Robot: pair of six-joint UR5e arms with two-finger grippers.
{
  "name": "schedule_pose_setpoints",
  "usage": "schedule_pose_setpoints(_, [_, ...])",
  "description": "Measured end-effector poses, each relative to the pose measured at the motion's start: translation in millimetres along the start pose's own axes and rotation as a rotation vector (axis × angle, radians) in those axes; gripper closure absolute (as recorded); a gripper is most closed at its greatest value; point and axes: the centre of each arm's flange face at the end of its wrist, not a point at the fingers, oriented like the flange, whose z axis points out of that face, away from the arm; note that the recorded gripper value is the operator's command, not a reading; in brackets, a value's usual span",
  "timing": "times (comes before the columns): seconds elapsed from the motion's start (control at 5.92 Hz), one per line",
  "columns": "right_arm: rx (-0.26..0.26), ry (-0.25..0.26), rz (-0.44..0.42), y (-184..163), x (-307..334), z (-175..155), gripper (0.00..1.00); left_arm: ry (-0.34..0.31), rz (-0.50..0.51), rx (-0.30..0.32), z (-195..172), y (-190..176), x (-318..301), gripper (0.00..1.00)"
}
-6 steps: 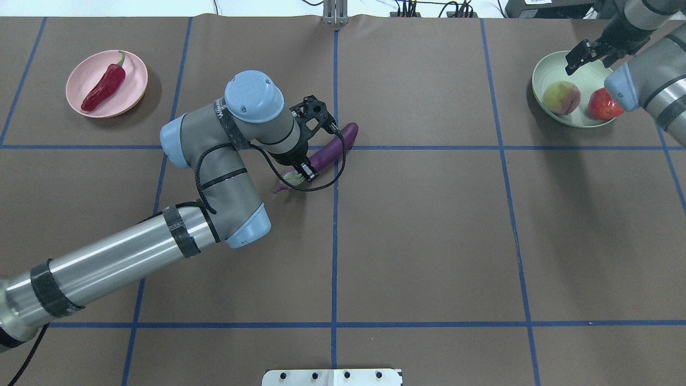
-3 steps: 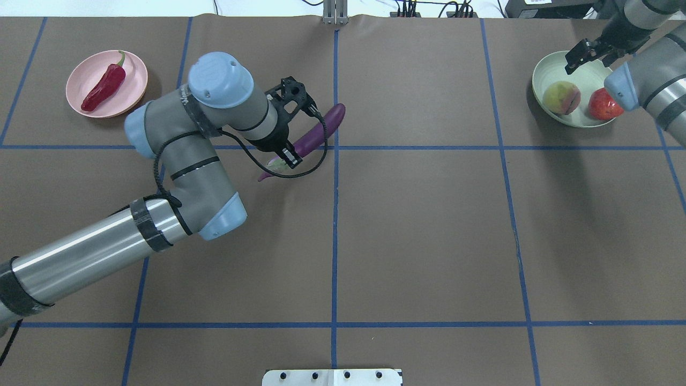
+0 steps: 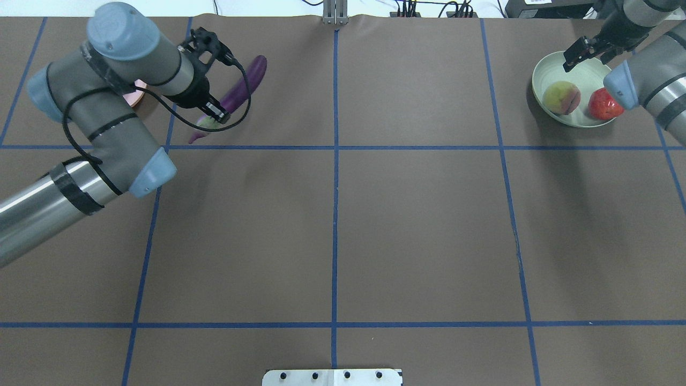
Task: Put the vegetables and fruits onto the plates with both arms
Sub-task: 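Carry the eggplant onto the pink plate with the left gripper and release it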
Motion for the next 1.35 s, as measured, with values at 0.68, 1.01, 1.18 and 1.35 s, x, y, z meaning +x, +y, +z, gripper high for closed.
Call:
schedule_pose_setpoints(0.68, [0.028, -0.018, -0.007, 9, -4, -17, 0.00, -0.091, -0.148, -0.225, -7, 35, -209, 0.82])
schedule_pose_setpoints(1.01, [0.056, -0.066, 0.009, 34, 18, -47, 0.00, -0.091, -0.064, -0.227, -5, 44, -239, 0.00])
schedule_pose_setpoints(1.18, [0.067, -0.088, 0.027, 52, 35, -61, 0.00, -0.090, -0.048, -0.213, -3, 46, -241, 0.00])
schedule_pose_setpoints(1.35, [0.075, -0.099, 0.045, 68, 51, -72, 0.00, -0.091, -0.059, -0.204, -2, 49, -243, 0.00])
